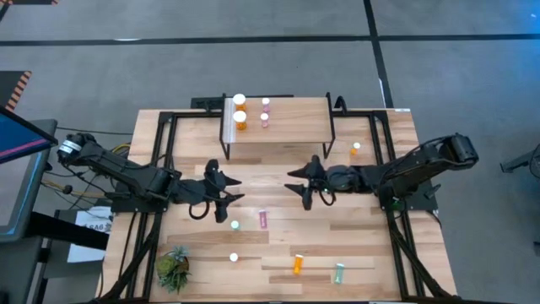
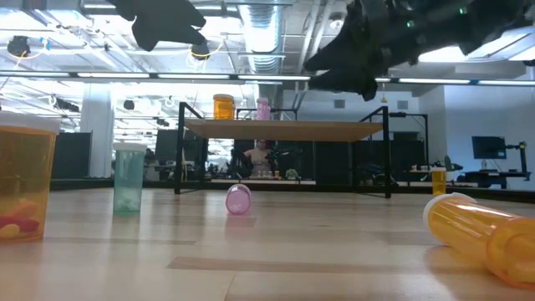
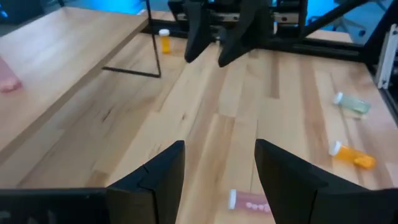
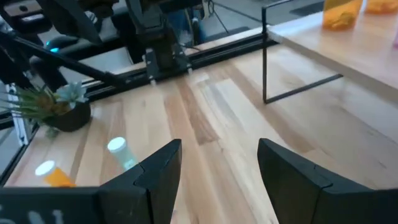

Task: Pick and place medicine bottles onto shelf by color
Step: Put the pink pill bottle on the shelf aligned with the other pink pill bottles

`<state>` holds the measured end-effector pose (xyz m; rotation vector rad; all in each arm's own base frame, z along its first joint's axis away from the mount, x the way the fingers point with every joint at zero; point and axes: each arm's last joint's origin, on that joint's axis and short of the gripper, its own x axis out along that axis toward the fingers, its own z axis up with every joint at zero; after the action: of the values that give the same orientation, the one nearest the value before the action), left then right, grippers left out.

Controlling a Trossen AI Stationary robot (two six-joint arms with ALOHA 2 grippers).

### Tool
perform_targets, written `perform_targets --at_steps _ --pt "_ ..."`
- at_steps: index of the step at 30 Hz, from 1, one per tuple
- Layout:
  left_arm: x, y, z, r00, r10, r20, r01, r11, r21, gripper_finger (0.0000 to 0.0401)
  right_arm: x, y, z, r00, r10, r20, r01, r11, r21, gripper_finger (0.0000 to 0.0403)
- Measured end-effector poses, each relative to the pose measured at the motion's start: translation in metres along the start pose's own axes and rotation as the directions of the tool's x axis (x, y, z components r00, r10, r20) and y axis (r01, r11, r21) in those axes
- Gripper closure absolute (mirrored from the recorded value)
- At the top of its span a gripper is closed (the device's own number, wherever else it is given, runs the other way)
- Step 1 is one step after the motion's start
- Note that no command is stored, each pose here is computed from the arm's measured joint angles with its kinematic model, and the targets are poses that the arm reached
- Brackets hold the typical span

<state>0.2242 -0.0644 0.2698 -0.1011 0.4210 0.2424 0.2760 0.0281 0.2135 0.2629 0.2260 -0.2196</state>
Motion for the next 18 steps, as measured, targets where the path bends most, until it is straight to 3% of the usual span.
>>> perform_targets --at_steps 8,18 --pt "-0.001 -0.001 0.0 1.0 0.01 0.008 -0.01 0.999 -0.041 0.0218 -0.005 0.036 0.013 0.996 -0.018 -0.084 0.017 1.0 -0.014 0.0178" --pt "-0.002 -0.002 0.0 0.999 0.032 0.018 -0.031 0.999 -0.035 0.0218 -0.011 0.047 0.007 0.993 0.003 -0.115 0.002 0.999 0.042 0.0182"
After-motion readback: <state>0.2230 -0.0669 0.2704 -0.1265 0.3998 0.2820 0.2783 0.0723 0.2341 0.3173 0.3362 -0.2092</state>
